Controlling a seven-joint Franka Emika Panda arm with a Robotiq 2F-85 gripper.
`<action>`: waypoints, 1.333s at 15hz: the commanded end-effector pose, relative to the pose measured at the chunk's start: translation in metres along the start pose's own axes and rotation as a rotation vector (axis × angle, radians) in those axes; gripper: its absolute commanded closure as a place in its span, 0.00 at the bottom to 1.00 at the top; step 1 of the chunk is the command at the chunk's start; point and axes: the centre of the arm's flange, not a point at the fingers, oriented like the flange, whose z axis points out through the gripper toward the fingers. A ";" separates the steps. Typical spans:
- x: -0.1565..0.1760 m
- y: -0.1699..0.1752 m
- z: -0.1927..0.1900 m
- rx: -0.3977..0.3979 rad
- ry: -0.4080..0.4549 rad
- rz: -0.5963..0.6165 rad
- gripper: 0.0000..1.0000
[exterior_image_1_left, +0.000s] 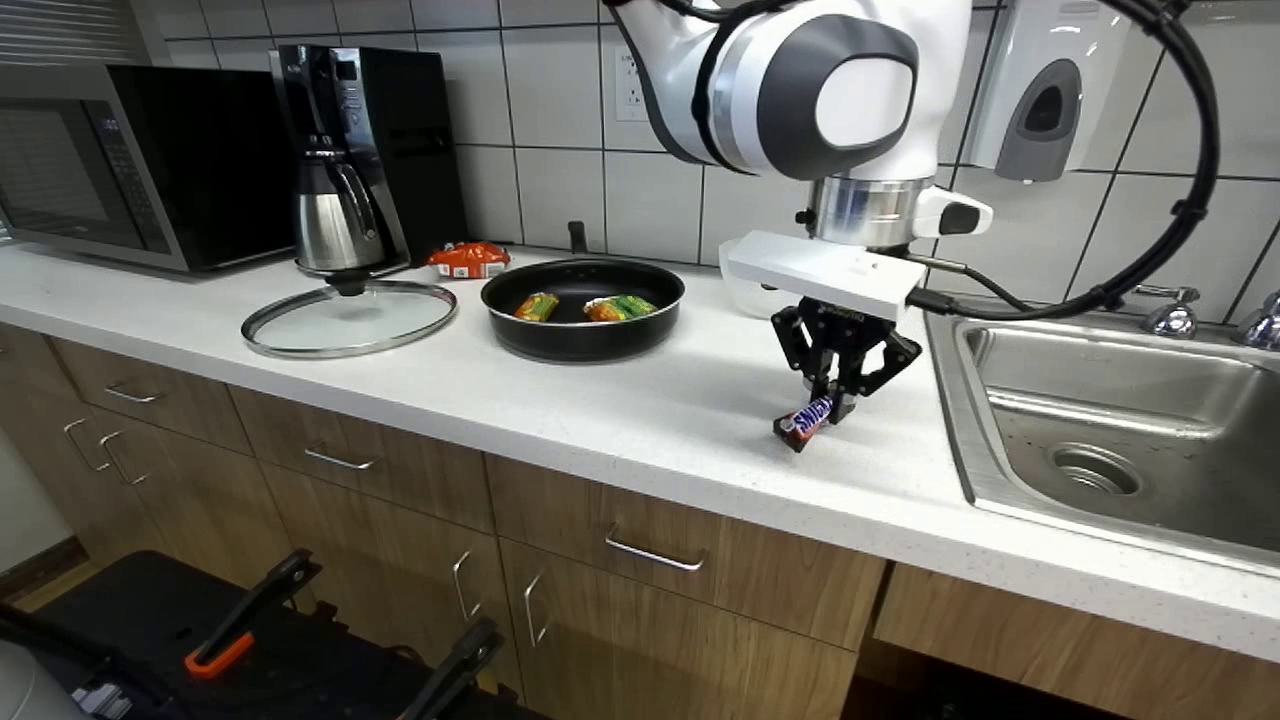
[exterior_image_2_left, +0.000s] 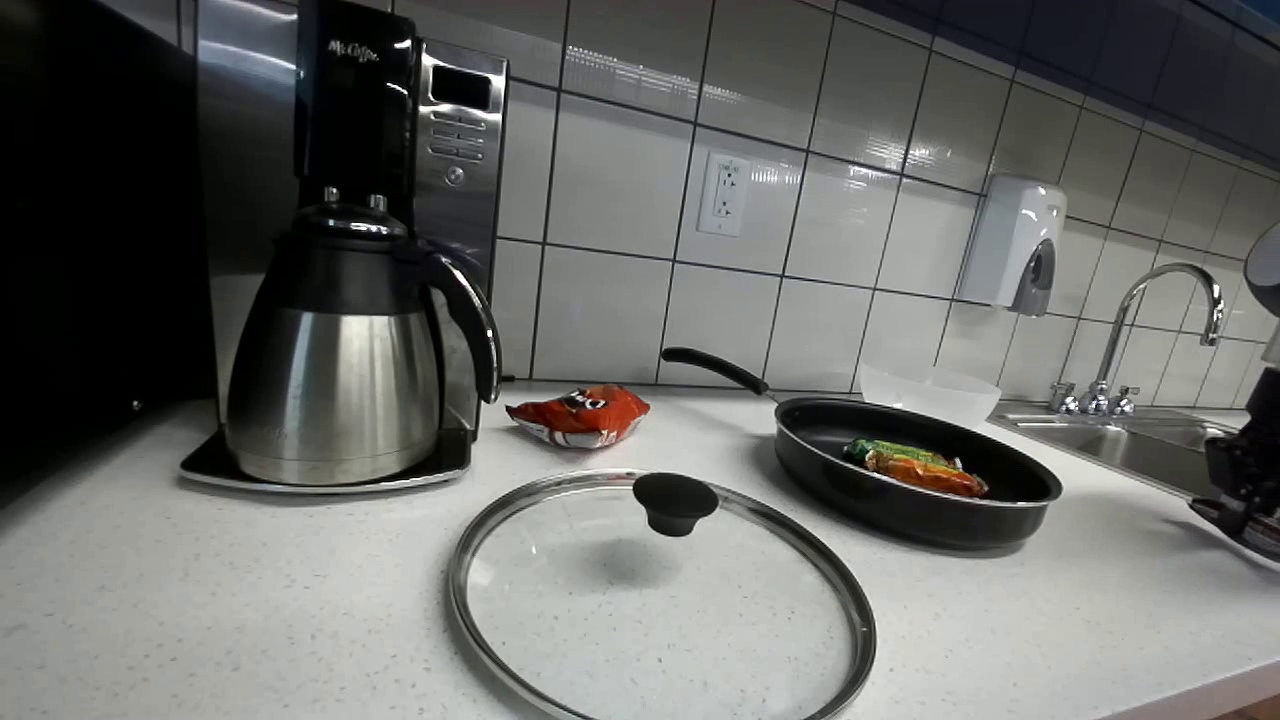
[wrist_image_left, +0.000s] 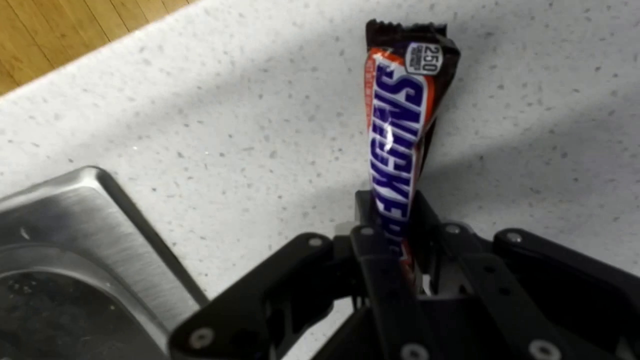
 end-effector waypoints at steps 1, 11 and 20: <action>-0.002 -0.032 -0.027 0.002 0.024 -0.105 0.95; 0.026 -0.119 -0.069 -0.028 0.068 -0.362 0.96; 0.046 -0.198 -0.084 -0.040 0.093 -0.559 0.96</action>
